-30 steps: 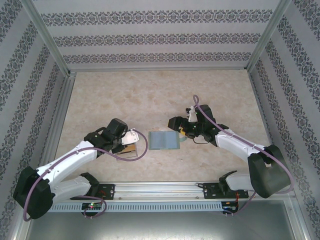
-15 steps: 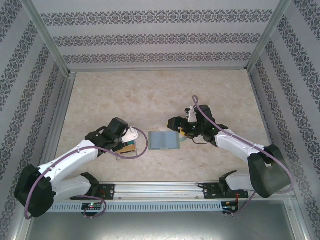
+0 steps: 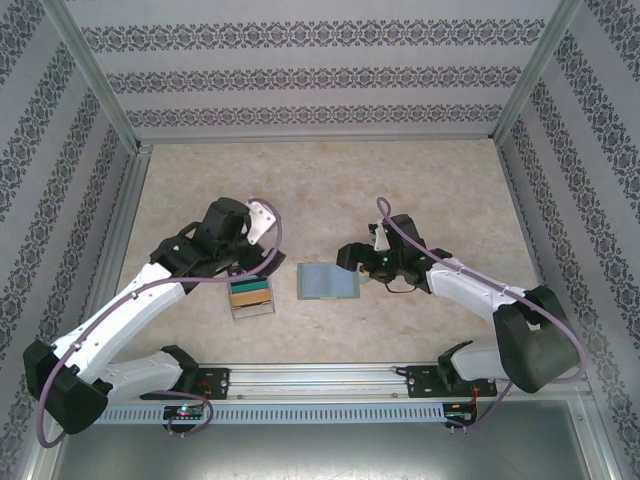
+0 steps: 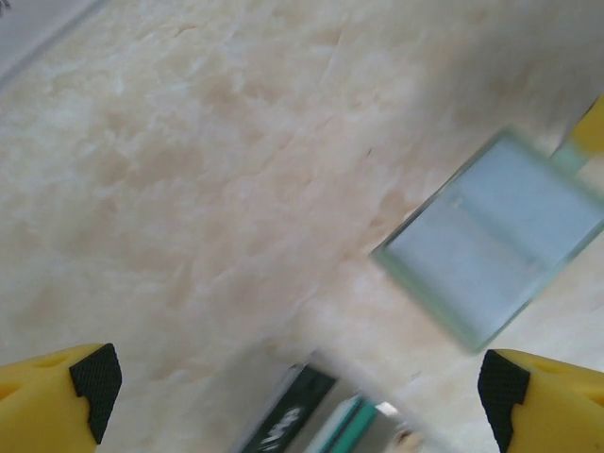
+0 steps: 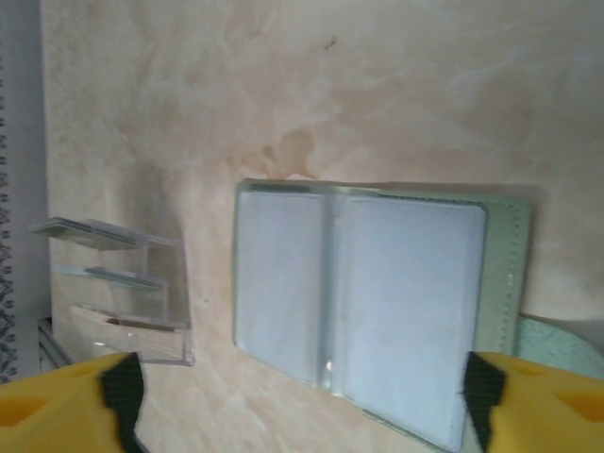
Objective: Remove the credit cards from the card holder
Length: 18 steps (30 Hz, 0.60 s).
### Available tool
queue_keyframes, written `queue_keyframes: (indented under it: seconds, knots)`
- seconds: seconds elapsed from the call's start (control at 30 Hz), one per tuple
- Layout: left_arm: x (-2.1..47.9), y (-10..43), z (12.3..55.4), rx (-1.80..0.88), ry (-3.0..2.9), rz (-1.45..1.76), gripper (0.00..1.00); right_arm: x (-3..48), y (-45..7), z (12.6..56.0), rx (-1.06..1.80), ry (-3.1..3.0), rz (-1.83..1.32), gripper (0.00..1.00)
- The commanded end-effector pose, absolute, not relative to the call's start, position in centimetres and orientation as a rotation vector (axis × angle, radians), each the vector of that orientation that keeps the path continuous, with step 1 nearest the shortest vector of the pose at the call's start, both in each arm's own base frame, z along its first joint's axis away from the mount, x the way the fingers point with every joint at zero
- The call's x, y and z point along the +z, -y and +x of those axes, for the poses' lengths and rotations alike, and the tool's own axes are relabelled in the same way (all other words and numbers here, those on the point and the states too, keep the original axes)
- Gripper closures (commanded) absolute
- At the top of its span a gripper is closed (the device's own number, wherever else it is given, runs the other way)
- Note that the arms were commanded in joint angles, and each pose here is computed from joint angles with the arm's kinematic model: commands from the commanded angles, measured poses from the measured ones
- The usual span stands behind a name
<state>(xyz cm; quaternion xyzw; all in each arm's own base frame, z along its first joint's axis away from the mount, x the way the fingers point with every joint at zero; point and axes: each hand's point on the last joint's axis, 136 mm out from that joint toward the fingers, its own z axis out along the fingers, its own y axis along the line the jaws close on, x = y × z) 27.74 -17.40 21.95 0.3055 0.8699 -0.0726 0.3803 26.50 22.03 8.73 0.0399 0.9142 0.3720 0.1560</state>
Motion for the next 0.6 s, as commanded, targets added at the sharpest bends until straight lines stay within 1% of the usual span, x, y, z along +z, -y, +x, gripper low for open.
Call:
queue_keyframes:
  seconds: [0.0, 0.03, 0.07, 0.2, 0.27, 0.3, 0.33, 0.37, 0.53, 0.57]
  knots:
    - [21.9, 20.1, 27.5, -0.516, -2.356, 0.452, 0.01, 7.4, -21.7, 26.2, 0.964, -2.674, 0.091, 0.23]
    - [21.7, 20.6, 27.8, -0.581, -2.367, 0.372, 0.0, 7.1, -21.7, 26.1, 0.948, -2.686, 0.082, 0.3]
    - [21.5, 21.2, 27.9, -0.635, -2.372, 0.326, 0.03, 6.8, -21.7, 26.0, 0.933, -2.697, 0.074, 0.38]
    - [18.9, 22.6, 28.5, -0.812, -2.452, 0.031, 0.26, 5.4, -21.6, 25.6, 0.857, -2.75, 0.055, 0.67]
    - [16.9, 23.1, 28.5, -0.843, -2.527, -0.075, 0.34, 4.7, -21.4, 25.6, 0.828, -2.77, 0.062, 0.72]
    - [15.9, 23.2, 28.5, -0.842, -2.561, -0.098, 0.4, 4.4, -21.2, 25.6, 0.802, -2.778, 0.066, 0.77]
    - [15.1, 23.4, 28.5, -0.836, -2.59, -0.125, 0.43, 4.1, -21.0, 25.6, 0.773, -2.787, 0.069, 0.78]
    - [14.5, 23.5, 28.5, -0.836, -2.606, -0.143, 0.49, 3.9, -20.9, 25.5, 0.754, -2.792, 0.067, 0.78]
    - [12.4, 24.6, 28.5, -0.819, -2.68, -0.177, 0.61, 2.9, -20.2, 25.4, 0.646, -2.824, 0.05, 0.8]
    - [12.0, 24.8, 28.5, -0.819, -2.691, -0.18, 0.62, 2.8, -20.2, 25.4, 0.634, -2.83, 0.047, 0.81]
